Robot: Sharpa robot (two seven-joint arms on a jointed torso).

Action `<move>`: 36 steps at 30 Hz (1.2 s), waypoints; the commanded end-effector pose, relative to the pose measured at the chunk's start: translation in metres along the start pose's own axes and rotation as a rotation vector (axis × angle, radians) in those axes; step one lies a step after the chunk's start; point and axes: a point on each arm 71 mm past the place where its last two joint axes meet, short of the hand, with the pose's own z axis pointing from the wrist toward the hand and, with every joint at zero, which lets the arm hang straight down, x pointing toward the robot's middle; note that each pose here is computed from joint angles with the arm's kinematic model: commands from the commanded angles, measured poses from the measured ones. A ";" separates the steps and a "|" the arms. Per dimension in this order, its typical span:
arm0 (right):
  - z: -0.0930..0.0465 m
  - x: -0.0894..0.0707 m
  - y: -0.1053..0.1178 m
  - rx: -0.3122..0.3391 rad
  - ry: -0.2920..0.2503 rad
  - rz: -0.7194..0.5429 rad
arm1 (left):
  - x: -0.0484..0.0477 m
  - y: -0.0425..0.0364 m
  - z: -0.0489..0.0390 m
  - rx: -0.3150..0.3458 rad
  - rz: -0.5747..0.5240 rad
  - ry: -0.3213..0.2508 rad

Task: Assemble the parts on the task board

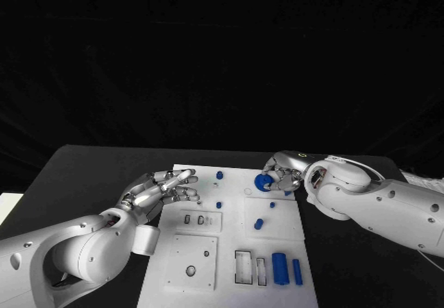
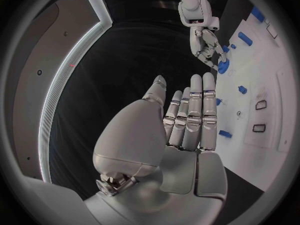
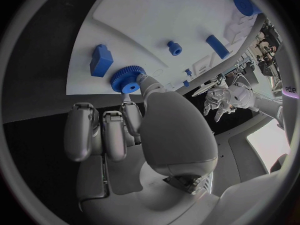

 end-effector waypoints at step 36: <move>-0.006 -0.013 0.061 -0.187 -0.217 -0.039 | 0.0022 -0.0008 0.0001 0.005 -0.008 0.018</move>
